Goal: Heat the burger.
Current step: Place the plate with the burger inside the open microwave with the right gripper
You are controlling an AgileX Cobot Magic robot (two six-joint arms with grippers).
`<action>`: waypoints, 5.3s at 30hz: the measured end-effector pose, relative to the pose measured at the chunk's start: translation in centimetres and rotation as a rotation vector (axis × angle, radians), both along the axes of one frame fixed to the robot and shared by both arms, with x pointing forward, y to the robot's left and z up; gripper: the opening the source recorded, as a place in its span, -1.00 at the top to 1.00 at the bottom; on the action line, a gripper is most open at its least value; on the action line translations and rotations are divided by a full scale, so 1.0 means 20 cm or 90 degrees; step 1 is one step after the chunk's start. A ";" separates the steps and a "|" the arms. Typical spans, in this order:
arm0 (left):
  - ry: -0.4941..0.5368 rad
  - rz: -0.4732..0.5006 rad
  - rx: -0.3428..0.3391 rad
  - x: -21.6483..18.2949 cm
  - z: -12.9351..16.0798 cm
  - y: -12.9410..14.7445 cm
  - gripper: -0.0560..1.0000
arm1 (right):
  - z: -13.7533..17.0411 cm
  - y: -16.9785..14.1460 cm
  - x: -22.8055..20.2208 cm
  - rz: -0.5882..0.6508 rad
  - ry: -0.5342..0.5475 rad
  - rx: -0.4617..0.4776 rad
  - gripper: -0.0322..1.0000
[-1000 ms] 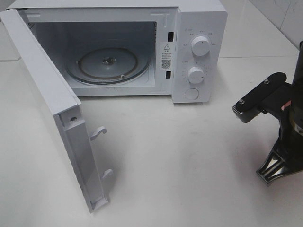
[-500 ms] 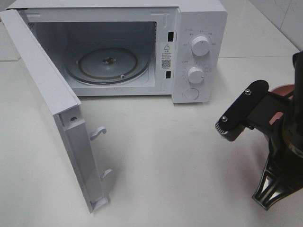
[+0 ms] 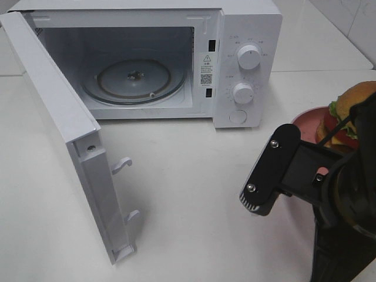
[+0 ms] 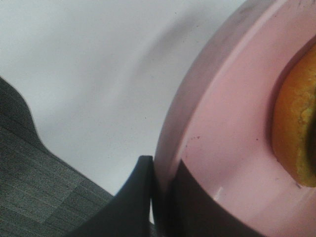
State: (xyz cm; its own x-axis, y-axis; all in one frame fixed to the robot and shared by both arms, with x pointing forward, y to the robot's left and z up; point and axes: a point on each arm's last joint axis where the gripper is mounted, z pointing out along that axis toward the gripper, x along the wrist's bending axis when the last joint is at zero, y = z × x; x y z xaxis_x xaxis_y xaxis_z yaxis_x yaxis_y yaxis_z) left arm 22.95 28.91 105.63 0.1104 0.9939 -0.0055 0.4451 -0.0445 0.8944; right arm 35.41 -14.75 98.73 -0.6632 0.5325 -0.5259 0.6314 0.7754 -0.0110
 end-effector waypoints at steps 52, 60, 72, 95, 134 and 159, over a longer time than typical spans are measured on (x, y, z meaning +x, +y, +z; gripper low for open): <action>0.000 0.000 0.000 0.00 0.00 0.00 -0.92 | 0.00 0.16 0.02 0.498 -0.001 -0.049 0.81; 0.000 0.000 0.000 0.00 0.00 0.00 -0.92 | 0.00 0.15 0.05 0.552 0.009 -0.080 0.81; 0.000 0.000 0.000 0.00 0.00 0.00 -0.92 | 0.00 0.19 0.06 0.651 0.003 -0.086 0.81; 0.000 0.000 0.000 0.00 0.00 0.00 -0.92 | -0.02 0.06 0.27 0.758 0.055 -0.093 0.81; 0.000 0.000 0.000 0.00 0.00 0.00 -0.92 | -0.02 -0.06 0.46 0.925 0.034 -0.020 0.81; 0.000 0.000 0.000 0.00 0.00 0.00 -0.92 | -0.02 0.11 0.63 0.936 0.023 -0.004 0.81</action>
